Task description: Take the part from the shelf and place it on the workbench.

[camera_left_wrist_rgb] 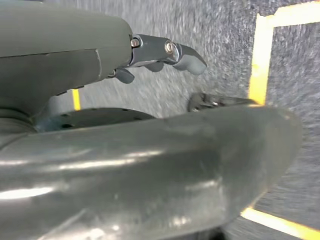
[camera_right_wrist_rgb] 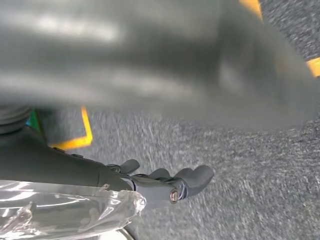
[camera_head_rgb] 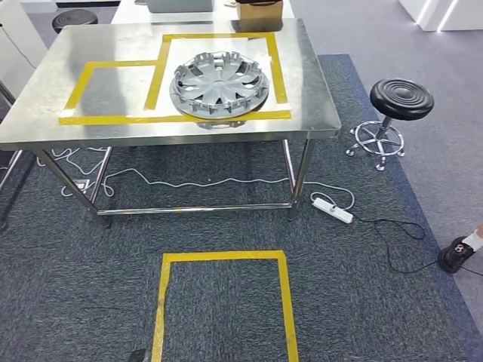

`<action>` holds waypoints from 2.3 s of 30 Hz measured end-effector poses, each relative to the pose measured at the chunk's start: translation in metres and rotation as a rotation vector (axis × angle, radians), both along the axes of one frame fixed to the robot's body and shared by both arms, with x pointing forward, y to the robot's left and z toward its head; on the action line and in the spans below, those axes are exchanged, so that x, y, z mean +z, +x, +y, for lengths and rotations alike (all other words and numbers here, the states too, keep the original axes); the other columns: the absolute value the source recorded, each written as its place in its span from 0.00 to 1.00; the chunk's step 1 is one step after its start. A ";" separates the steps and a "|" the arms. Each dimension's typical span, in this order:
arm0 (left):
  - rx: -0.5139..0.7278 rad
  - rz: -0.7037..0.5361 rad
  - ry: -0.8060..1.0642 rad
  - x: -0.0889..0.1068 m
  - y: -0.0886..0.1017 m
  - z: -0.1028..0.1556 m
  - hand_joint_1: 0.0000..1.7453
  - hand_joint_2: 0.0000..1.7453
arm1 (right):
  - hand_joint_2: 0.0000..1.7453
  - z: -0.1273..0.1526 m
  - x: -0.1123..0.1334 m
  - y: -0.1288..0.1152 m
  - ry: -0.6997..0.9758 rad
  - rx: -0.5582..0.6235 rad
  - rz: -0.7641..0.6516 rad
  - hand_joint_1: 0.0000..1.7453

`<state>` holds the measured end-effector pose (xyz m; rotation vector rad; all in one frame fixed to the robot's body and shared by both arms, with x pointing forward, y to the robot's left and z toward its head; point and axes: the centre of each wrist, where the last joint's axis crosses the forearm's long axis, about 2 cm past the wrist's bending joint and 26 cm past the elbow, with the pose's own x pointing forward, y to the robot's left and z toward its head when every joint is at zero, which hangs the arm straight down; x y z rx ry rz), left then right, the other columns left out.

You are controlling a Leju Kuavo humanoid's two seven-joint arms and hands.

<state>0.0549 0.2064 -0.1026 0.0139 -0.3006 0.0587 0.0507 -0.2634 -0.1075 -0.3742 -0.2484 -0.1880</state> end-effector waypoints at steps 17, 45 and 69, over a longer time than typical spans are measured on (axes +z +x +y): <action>-0.195 -0.012 -0.011 0.002 0.001 -0.013 0.00 0.00 | 1.00 -0.001 0.000 0.001 -0.012 0.032 0.011 0.00; -0.167 -0.027 -0.008 0.002 0.002 -0.010 0.00 0.00 | 1.00 -0.001 0.000 0.000 -0.008 0.023 0.003 0.00; -0.160 -0.032 -0.013 0.002 0.002 -0.009 0.00 0.00 | 1.00 -0.001 -0.001 -0.003 0.023 0.033 -0.017 0.00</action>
